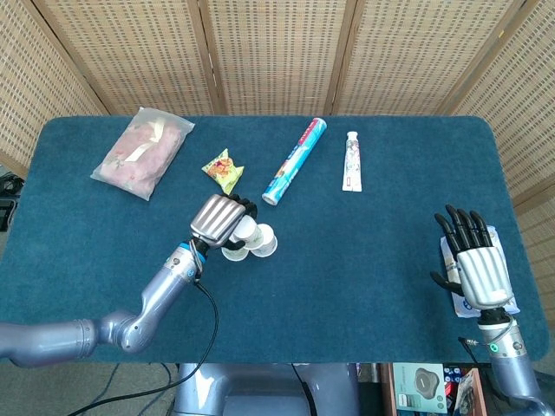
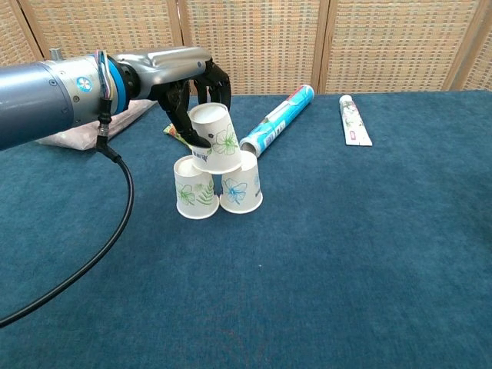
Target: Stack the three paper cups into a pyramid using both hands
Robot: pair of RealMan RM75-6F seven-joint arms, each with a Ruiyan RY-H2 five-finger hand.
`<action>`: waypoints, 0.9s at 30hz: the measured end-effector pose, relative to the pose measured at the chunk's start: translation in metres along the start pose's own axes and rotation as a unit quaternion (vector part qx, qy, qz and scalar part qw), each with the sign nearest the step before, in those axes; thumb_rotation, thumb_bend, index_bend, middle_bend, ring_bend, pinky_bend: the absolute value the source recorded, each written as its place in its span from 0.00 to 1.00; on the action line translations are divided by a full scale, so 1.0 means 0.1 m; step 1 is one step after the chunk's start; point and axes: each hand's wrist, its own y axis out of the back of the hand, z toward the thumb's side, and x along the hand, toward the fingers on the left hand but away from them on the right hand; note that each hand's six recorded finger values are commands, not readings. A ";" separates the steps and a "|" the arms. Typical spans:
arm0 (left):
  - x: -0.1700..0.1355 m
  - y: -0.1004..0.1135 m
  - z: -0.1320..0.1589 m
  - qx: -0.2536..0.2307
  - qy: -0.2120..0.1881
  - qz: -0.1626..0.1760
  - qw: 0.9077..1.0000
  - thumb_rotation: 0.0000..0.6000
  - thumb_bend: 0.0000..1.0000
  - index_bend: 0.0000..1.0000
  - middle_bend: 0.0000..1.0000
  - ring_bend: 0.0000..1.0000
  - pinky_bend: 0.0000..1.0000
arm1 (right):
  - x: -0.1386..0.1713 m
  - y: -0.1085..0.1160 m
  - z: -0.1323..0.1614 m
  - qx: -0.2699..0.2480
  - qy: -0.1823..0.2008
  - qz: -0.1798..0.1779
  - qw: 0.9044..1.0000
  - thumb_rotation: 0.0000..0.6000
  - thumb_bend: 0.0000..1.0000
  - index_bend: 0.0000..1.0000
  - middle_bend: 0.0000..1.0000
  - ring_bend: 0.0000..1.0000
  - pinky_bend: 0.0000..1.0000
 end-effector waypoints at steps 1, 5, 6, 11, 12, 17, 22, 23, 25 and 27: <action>0.00 0.00 0.00 0.001 0.000 0.000 1.000 1.00 0.22 0.46 0.44 0.37 0.43 | 0.00 0.00 0.00 0.000 0.000 0.000 1.000 1.00 0.00 0.00 0.00 0.00 0.00; 0.01 -0.01 0.01 0.002 0.000 0.002 1.000 1.00 0.22 0.43 0.37 0.32 0.41 | 0.00 0.01 0.00 -0.001 0.000 -0.001 1.000 1.00 0.00 0.00 0.00 0.00 0.00; 0.01 -0.02 0.01 0.003 -0.001 0.003 1.000 1.00 0.22 0.38 0.31 0.27 0.40 | 0.00 0.01 -0.01 -0.001 0.000 -0.001 1.000 1.00 0.00 0.00 0.00 0.00 0.00; 0.00 -0.03 0.02 -0.003 -0.009 0.003 1.000 1.00 0.22 0.09 0.06 0.05 0.26 | 0.00 0.01 -0.01 -0.001 -0.001 -0.001 1.000 1.00 0.00 0.00 0.00 0.00 0.00; 0.00 -0.04 0.02 -0.001 -0.009 0.002 1.000 1.00 0.22 0.04 0.02 0.02 0.23 | 0.00 0.01 -0.01 -0.001 -0.001 -0.001 1.000 1.00 0.00 0.00 0.00 0.00 0.00; -0.03 -0.03 0.02 0.002 -0.011 -0.002 1.000 1.00 0.22 0.00 0.00 0.00 0.17 | -0.01 0.01 -0.01 -0.002 -0.001 -0.001 1.000 1.00 0.00 0.00 0.00 0.00 0.00; -0.14 0.08 0.03 -0.008 -0.016 0.001 1.000 1.00 0.22 0.00 0.00 0.00 0.09 | 0.00 0.00 0.00 -0.002 0.000 0.000 1.000 1.00 0.00 0.00 0.00 0.00 0.00; -0.18 0.13 0.01 -0.010 -0.016 0.006 1.000 1.00 0.22 0.00 0.00 0.00 0.07 | 0.00 0.00 0.00 -0.002 0.000 0.001 1.000 1.00 0.00 0.00 0.00 0.00 0.00; -0.25 0.22 -0.02 -0.013 -0.013 0.017 1.000 1.00 0.22 0.00 0.00 0.00 0.03 | 0.00 0.00 0.00 -0.003 0.001 0.001 1.000 1.00 0.00 0.00 0.00 0.00 0.00; -0.36 0.33 -0.09 -0.015 -0.006 0.031 0.999 1.00 0.22 0.00 0.00 0.00 0.00 | 0.00 0.00 0.00 -0.003 0.001 0.001 1.000 1.00 0.00 0.00 0.00 0.00 0.00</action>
